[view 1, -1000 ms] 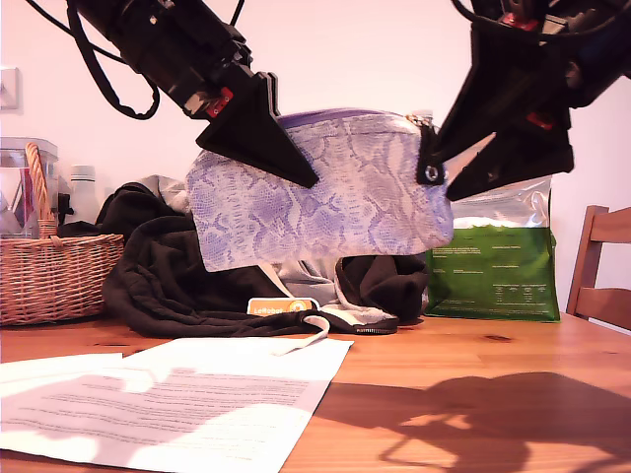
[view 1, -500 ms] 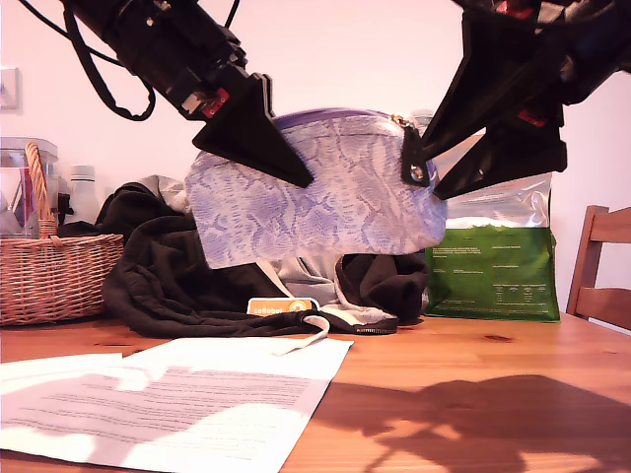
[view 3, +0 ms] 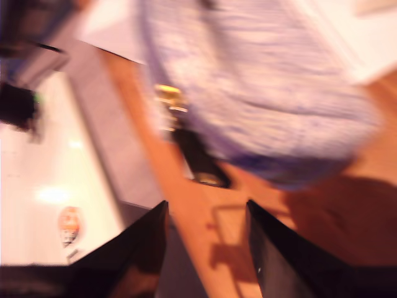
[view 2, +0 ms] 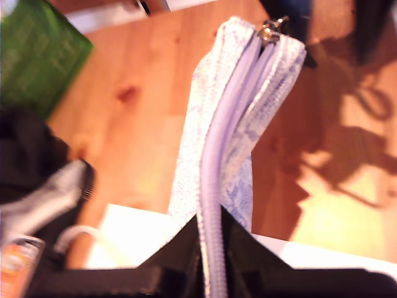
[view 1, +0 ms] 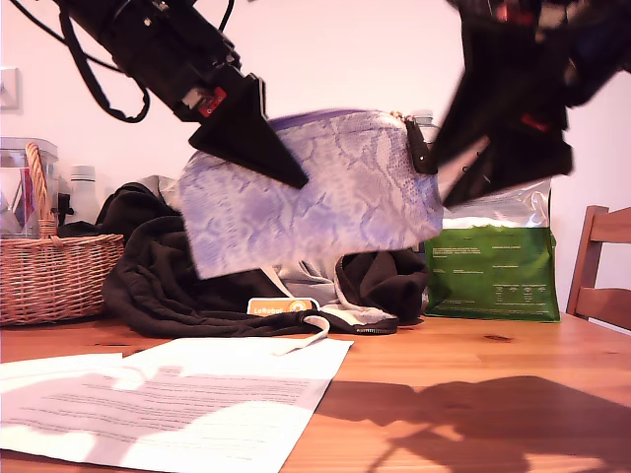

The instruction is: Open the zipper in the zip bag in front of you

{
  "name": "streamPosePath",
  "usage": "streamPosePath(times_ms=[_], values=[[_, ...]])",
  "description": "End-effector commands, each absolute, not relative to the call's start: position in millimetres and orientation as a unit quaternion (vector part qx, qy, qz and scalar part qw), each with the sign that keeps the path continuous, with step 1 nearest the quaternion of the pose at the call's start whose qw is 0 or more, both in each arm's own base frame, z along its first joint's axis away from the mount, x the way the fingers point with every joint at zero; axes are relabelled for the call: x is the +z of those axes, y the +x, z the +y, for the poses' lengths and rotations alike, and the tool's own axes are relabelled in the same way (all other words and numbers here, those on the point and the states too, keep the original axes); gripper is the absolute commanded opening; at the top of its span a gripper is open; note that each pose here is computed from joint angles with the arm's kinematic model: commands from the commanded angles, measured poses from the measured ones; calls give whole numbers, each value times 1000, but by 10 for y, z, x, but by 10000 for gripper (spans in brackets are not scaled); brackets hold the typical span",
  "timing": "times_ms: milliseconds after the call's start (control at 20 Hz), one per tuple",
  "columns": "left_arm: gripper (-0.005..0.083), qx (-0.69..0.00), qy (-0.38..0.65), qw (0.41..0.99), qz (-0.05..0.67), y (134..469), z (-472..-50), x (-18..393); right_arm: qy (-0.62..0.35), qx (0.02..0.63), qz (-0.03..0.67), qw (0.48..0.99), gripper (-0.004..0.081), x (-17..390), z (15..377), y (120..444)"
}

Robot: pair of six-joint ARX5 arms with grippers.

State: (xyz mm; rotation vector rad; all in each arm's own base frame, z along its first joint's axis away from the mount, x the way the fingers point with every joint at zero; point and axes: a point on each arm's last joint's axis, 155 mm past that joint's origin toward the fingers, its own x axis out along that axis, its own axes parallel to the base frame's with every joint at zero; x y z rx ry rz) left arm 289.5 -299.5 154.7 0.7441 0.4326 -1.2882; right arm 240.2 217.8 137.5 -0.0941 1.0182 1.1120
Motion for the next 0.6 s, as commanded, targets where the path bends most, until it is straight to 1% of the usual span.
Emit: streamPosePath(times_ms=[0,250,350,450,550], values=[[-19,-581,319,717,215,2854,-2969,1513,-66,497,444,743,352,1435,2161,2488],[-19,-556,250,736,295,2821,-2867,1489,-145,471,402,772,350,1513,2124,2593],[-19,-541,204,745,333,2812,-2827,1528,-187,452,366,791,350,1609,2117,2699],[-19,-529,157,754,357,2841,-2803,1594,-224,451,319,803,351,1760,2200,2746],[-19,-525,106,758,373,2856,-2804,1685,-258,436,287,813,351,1864,2228,2800]])
